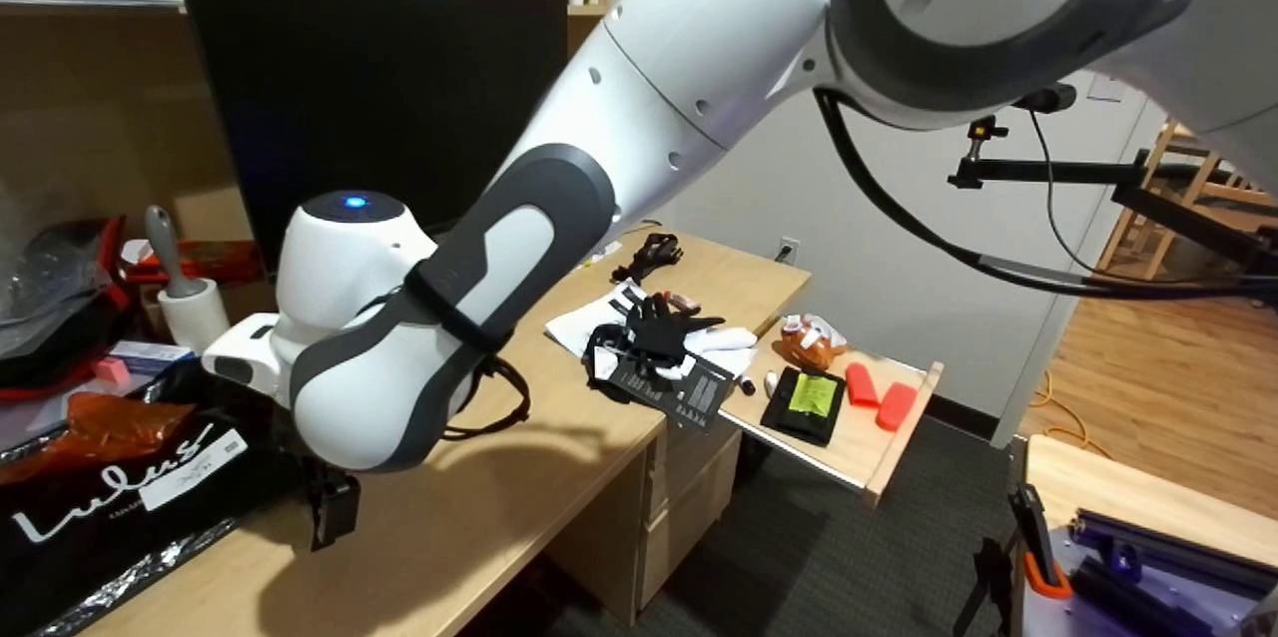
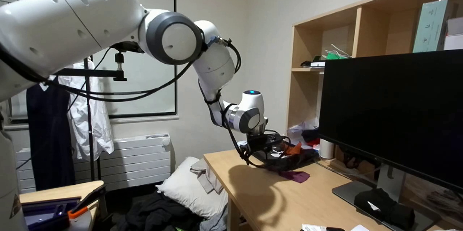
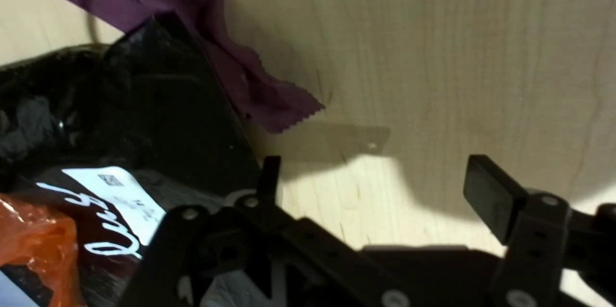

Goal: Move the black gloves to the right then move the white object to the right then move the purple cloth to the right

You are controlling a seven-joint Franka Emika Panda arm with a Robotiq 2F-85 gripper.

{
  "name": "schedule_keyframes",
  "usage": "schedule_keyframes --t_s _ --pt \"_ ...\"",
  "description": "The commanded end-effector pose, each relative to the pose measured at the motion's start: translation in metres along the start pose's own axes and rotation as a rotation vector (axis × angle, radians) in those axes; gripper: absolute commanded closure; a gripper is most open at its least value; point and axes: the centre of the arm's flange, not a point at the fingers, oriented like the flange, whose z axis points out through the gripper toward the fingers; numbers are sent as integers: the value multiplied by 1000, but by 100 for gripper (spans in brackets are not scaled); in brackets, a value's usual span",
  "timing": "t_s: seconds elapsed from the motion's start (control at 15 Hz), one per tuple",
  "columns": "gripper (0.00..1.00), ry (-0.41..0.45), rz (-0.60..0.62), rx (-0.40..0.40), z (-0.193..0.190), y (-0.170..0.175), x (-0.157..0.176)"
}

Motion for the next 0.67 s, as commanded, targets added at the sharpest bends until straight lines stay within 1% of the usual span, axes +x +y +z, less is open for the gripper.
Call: schedule_keyframes --t_s 0.0,0.07,0.2,0.33,0.47,0.6 --pt "0 -18 -83 6 -2 -2 -2" --pt "0 -33 -70 -9 2 1 -3" --pt "0 -66 -46 -2 11 8 -9" --pt "0 -100 -34 35 21 14 -14" --pt "0 -128 -22 45 30 21 -17" --pt "0 -137 -31 54 36 31 -16"
